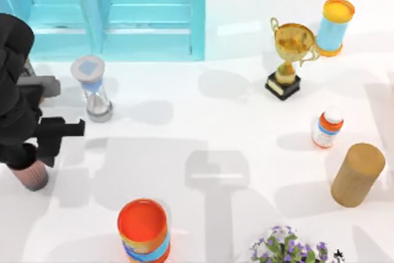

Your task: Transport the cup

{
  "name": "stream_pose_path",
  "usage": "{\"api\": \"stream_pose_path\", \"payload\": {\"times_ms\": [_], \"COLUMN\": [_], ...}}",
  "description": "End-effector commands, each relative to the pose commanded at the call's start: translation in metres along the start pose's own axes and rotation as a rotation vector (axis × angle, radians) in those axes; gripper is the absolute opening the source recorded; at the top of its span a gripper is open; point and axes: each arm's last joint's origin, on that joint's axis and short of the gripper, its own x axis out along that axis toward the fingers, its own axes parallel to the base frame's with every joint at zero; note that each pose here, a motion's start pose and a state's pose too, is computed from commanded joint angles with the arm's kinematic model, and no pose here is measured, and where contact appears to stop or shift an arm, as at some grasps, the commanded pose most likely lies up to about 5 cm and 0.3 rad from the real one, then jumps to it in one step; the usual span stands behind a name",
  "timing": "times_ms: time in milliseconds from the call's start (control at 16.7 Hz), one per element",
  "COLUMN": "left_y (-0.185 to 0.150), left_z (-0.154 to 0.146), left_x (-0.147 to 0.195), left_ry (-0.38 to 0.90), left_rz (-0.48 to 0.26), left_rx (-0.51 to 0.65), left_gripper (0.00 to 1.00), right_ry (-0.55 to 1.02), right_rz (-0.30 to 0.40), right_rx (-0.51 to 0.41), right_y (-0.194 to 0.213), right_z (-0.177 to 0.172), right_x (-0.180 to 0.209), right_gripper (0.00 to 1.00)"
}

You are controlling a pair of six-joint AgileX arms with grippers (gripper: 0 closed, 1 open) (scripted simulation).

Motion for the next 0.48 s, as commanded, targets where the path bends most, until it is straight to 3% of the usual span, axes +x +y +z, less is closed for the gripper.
{"api": "stream_pose_path", "payload": {"times_ms": [240,480], "left_y": [0.0000,0.0000], "left_z": [0.0000,0.0000], "left_x": [0.0000,0.0000], "left_ry": [0.000,0.000], "left_rz": [0.000,0.000], "left_rx": [0.000,0.000], "left_gripper": [0.98,1.00], "right_ry": [0.000,0.000], "right_rz": [0.000,0.000], "right_rx": [0.000,0.000], "right_y": [0.0000,0.0000], "right_z": [0.0000,0.0000], "right_x": [0.0000,0.0000], "right_gripper": [1.00,1.00]}}
